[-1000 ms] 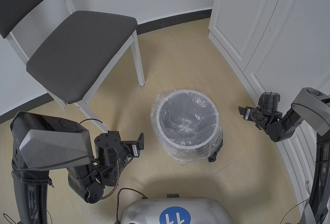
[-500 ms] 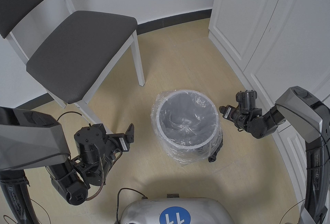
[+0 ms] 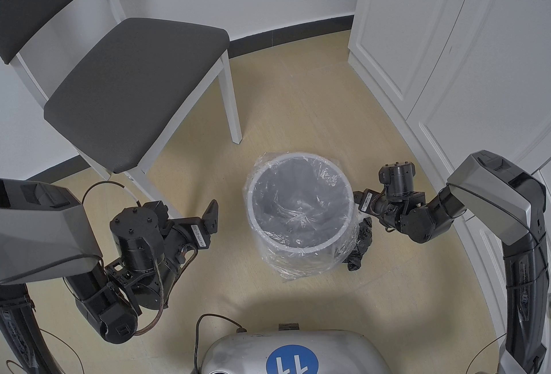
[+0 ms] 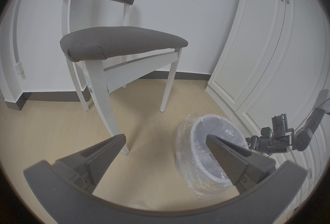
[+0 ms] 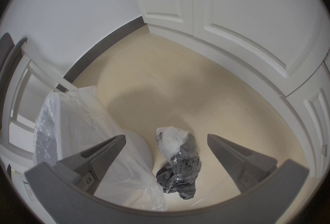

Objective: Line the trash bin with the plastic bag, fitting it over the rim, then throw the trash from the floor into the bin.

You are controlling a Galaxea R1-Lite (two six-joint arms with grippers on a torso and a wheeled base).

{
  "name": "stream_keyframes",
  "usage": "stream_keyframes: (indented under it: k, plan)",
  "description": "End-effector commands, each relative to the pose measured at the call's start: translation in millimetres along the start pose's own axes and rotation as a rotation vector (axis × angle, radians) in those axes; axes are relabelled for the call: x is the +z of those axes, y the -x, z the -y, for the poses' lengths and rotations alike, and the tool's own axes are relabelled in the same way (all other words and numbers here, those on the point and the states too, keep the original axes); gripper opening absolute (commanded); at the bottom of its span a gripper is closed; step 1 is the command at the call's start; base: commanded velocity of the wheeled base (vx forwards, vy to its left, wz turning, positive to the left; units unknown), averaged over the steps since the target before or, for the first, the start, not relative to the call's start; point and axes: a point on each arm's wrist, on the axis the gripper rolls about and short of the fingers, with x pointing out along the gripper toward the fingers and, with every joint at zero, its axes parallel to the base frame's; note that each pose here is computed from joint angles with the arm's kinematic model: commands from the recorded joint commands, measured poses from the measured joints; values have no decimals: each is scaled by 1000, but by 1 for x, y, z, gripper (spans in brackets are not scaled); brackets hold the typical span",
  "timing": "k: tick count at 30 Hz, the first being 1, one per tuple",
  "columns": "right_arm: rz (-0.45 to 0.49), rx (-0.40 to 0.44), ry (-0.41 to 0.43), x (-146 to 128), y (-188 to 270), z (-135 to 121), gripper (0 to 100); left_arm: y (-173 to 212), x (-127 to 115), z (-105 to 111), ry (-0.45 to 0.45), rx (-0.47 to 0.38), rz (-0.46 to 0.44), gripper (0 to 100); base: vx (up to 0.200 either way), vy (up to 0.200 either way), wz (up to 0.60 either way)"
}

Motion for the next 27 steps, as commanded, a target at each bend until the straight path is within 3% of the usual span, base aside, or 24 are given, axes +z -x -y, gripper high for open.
stream_keyframes:
  k: [1, 14, 20, 27]
  plan:
    - [-16, 6, 11, -7, 2, -4, 100, 1, 1, 0, 2, -2, 4, 100, 0, 0, 0]
    - [-48, -1, 56, -15, 13, -1, 100, 3, -1, -3, -4, 6, -9, 100, 0, 0, 0]
    - [-81, -47, 231, -12, 28, 26, 100, 6, 2, -4, -1, 5, -6, 100, 0, 0, 0]
    - [-87, -82, 286, -9, 27, 51, 100, 9, 0, -5, 4, 9, -18, 100, 0, 0, 0]
